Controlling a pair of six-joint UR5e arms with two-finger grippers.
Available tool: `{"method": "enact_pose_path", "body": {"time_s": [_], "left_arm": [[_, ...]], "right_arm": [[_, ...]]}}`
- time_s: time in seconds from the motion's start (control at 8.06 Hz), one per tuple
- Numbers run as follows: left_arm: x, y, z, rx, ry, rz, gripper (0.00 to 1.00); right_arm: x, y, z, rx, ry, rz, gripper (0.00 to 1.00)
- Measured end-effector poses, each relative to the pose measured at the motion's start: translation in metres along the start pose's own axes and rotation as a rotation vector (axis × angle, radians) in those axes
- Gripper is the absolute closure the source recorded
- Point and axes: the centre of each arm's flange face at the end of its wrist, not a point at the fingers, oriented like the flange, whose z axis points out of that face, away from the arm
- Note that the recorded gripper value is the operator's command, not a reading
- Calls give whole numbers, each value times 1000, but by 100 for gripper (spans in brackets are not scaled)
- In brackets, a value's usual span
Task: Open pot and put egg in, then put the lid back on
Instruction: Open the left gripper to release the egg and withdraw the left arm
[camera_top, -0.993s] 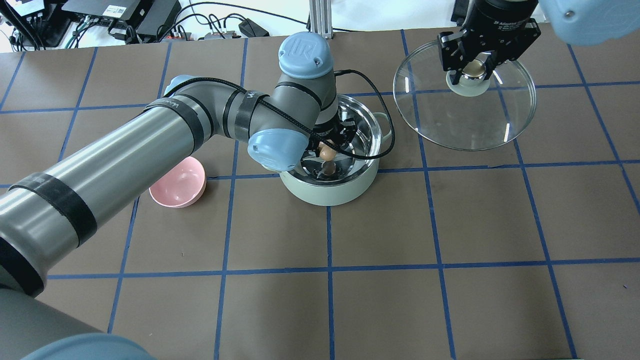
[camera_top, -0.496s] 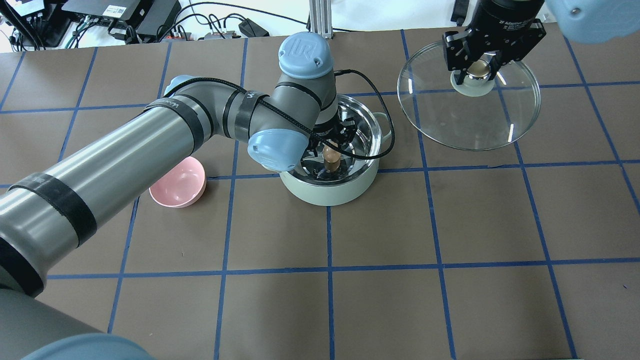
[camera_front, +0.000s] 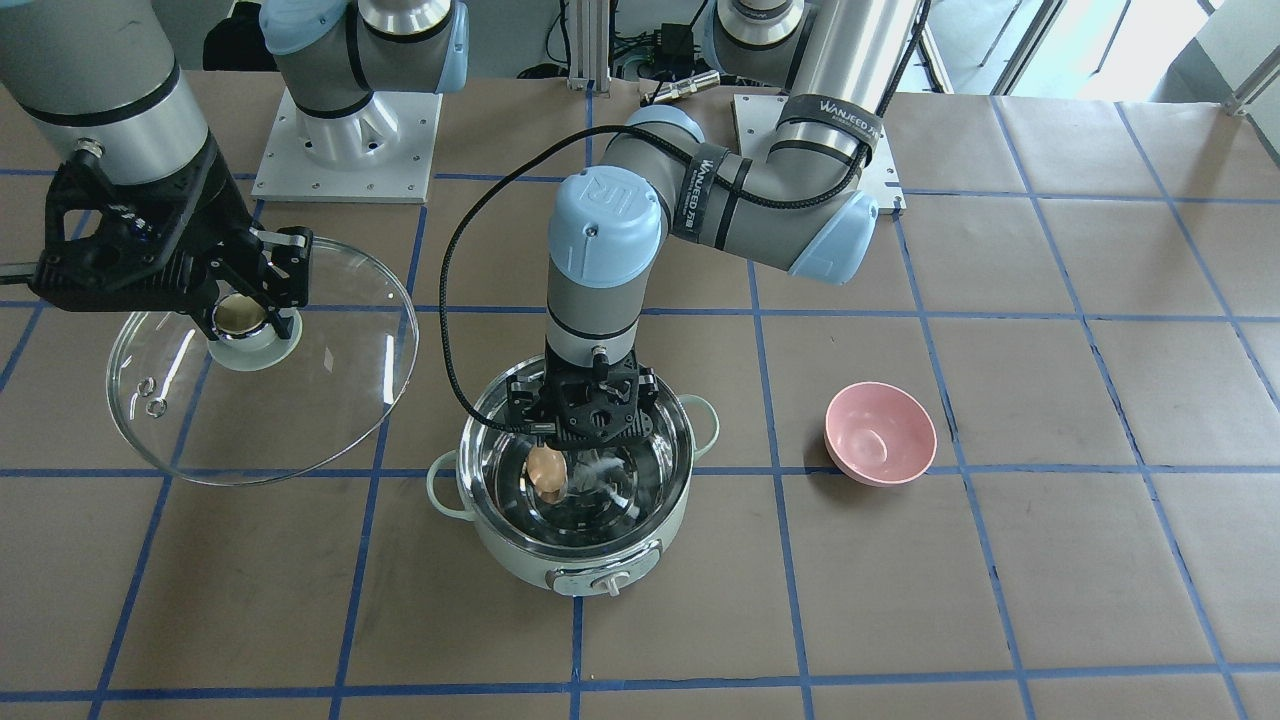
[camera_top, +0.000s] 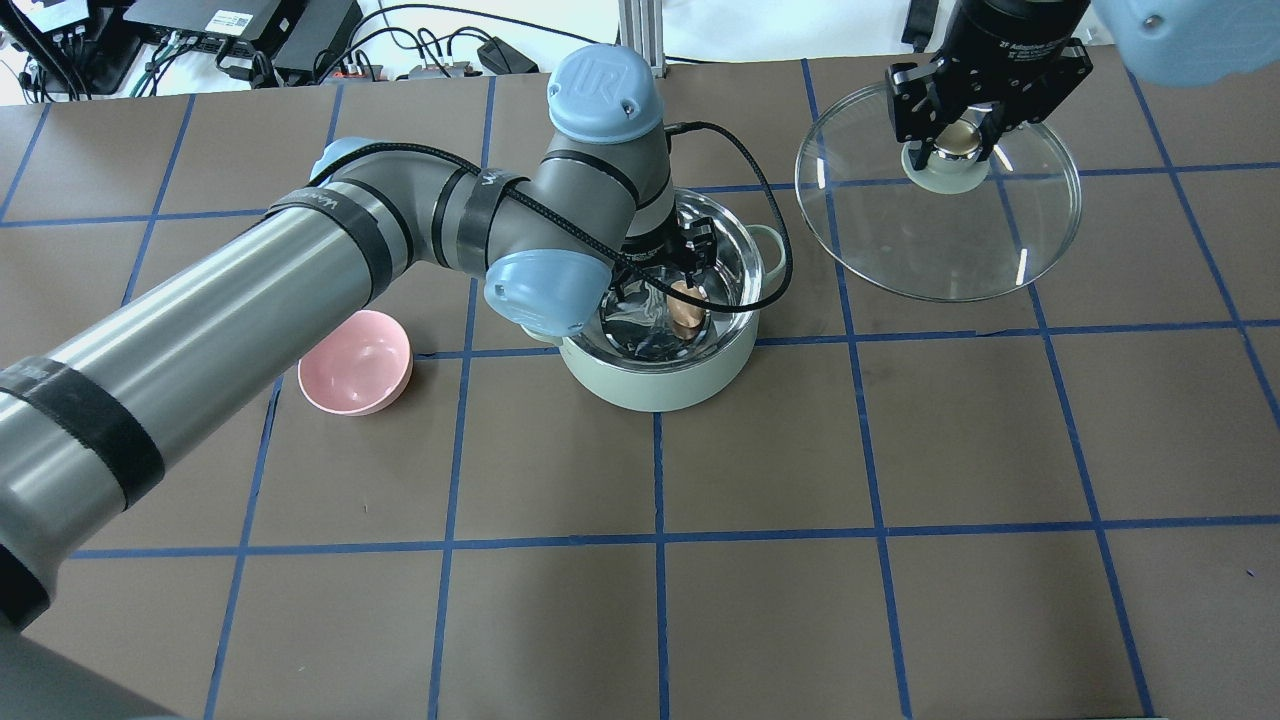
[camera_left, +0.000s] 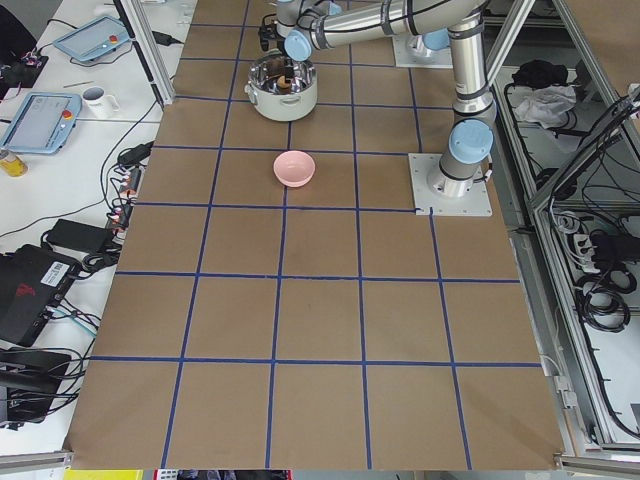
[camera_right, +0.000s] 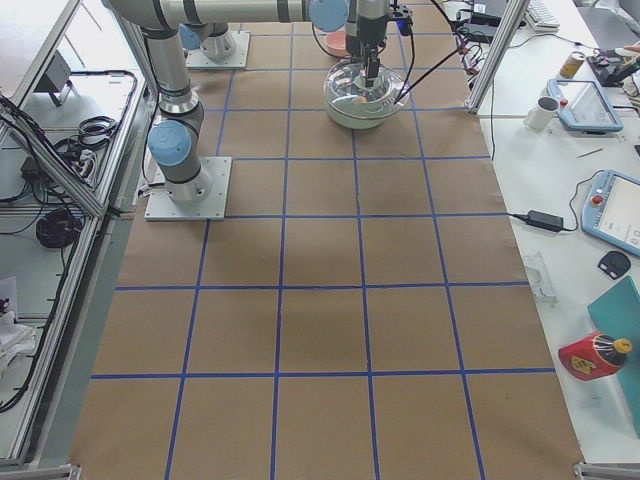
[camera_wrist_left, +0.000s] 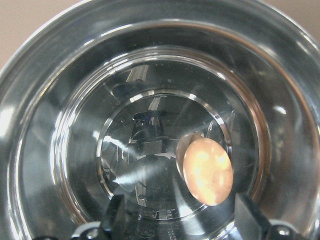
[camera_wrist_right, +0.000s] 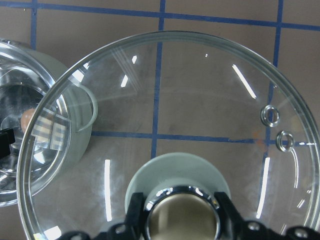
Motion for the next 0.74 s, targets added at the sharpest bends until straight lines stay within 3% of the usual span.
{"method": "enact_pose_path", "body": {"time_s": [0.25,0.74], "left_arm": [[-5,14,-47,-3,2,9,0],[-41,56,-154,-65,-29,68,0]], "right_arm": [[0,0,0,-1,-1,0,100],[-20,2,-2,17,-22,39,100]]}}
